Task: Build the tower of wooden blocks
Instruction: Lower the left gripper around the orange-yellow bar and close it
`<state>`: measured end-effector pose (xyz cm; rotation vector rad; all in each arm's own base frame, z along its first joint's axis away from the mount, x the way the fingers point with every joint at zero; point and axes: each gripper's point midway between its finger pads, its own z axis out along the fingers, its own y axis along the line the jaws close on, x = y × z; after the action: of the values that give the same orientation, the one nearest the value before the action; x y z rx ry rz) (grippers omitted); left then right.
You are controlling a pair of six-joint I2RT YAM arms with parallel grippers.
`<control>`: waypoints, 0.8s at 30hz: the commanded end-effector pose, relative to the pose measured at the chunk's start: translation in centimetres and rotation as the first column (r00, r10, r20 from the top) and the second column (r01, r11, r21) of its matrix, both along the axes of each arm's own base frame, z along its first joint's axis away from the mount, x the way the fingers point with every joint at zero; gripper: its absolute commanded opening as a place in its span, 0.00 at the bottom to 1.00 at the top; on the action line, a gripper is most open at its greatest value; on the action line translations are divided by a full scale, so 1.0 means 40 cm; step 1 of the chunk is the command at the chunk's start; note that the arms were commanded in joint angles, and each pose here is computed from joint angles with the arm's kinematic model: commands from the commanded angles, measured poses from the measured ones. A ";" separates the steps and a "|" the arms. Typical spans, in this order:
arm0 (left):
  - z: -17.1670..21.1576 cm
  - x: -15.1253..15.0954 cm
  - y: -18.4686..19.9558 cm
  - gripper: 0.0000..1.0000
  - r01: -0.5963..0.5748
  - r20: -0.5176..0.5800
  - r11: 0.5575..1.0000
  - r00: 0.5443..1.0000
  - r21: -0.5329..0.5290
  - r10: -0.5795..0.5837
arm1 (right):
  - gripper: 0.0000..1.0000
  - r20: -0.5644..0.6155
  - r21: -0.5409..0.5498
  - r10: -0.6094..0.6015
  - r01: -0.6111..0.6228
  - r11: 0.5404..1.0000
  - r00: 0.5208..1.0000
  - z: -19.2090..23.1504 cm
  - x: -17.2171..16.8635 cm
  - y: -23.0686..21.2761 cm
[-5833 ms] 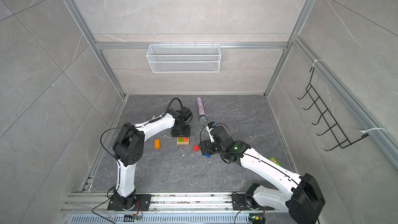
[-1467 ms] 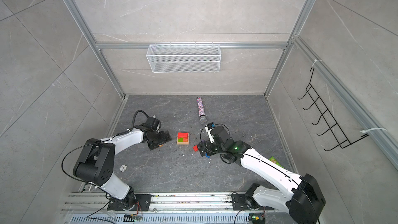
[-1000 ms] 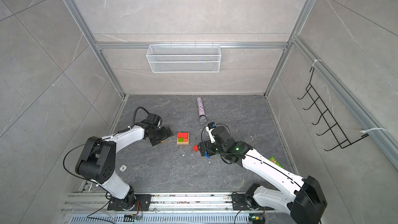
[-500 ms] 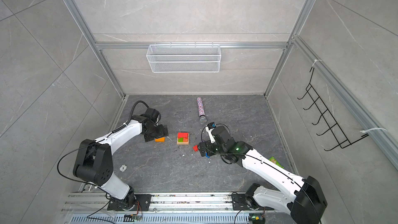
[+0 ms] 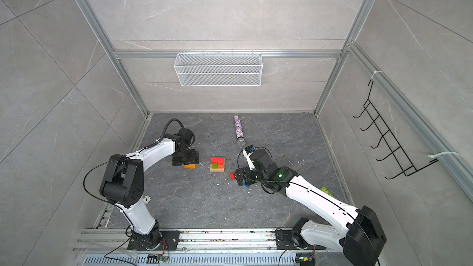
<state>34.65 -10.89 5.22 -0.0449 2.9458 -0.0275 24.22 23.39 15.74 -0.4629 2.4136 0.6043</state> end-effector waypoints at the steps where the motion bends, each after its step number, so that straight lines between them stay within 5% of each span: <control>1: 0.005 0.025 0.008 0.85 0.047 0.012 0.999 0.999 0.028 -0.047 | 0.99 0.024 -0.004 0.017 -0.017 1.000 1.000 0.026 0.003 0.006; 24: -0.082 0.011 0.012 0.77 0.048 -0.060 0.998 0.997 0.048 -0.045 | 0.99 0.018 -0.001 0.026 -0.026 1.000 0.999 0.026 0.003 0.013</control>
<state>35.04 -10.92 2.21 0.0280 3.0024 0.0070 24.43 23.63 16.47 -0.4733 2.3956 0.6087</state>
